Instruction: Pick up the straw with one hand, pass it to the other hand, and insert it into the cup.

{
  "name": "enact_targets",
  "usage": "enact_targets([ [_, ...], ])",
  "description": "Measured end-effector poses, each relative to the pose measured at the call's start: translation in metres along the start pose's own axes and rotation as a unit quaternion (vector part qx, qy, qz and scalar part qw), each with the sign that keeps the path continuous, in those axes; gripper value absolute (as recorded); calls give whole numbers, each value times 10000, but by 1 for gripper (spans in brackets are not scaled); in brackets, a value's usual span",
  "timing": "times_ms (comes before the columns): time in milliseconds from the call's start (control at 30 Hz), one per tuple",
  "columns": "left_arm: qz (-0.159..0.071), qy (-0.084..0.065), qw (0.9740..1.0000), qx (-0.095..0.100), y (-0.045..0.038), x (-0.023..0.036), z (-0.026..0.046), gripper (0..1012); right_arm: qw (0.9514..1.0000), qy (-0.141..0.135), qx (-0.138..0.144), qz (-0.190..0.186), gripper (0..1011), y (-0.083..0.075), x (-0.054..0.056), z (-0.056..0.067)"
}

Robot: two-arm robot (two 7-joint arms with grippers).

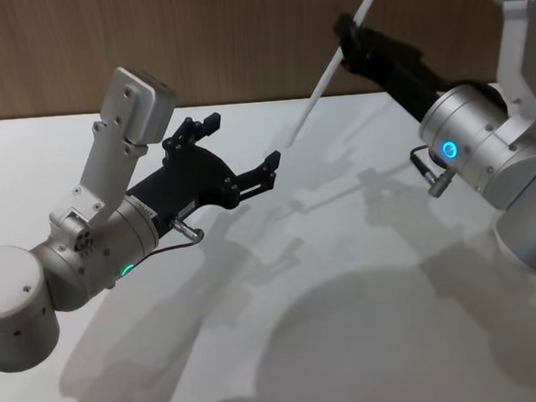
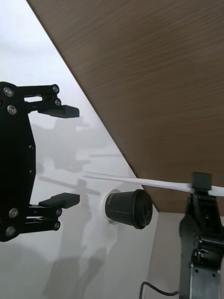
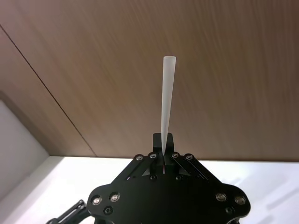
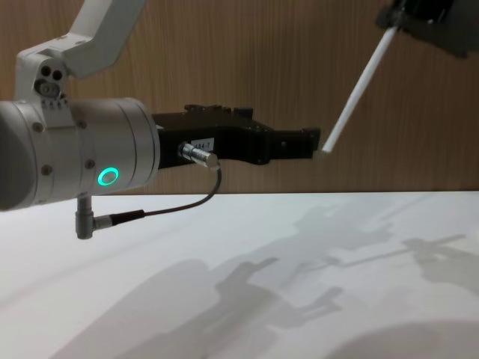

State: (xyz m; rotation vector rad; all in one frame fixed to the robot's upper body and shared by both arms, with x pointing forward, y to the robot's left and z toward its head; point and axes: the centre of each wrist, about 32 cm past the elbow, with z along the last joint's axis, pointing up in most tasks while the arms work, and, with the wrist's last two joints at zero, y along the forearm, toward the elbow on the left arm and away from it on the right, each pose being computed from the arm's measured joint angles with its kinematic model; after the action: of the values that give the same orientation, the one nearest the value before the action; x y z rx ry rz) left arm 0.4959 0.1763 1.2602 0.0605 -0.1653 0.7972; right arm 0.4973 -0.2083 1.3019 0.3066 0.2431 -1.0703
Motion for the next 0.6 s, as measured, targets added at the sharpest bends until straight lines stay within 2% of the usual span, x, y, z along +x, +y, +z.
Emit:
enact_targets([
  [67, 0, 0, 10000, 0, 0, 0, 0, 1003, 10000, -73, 24, 2, 8, -9, 3, 11],
  [133, 0, 0, 10000, 0, 0, 0, 0, 1003, 9992, -377, 131, -5, 9, -45, 21, 59],
  [300, 0, 0, 10000, 0, 0, 0, 0, 1003, 9960, -856, 255, -39, 8, -105, 55, 142],
  [400, 0, 0, 10000, 0, 0, 0, 0, 1003, 9916, -1244, 354, -96, 8, -151, 84, 211],
  [533, 0, 0, 10000, 0, 0, 0, 0, 1003, 9867, -1566, 417, -163, 9, -190, 115, 271],
  [600, 0, 0, 10000, 0, 0, 0, 0, 1003, 9825, -1793, 453, -233, 9, -221, 143, 320],
])
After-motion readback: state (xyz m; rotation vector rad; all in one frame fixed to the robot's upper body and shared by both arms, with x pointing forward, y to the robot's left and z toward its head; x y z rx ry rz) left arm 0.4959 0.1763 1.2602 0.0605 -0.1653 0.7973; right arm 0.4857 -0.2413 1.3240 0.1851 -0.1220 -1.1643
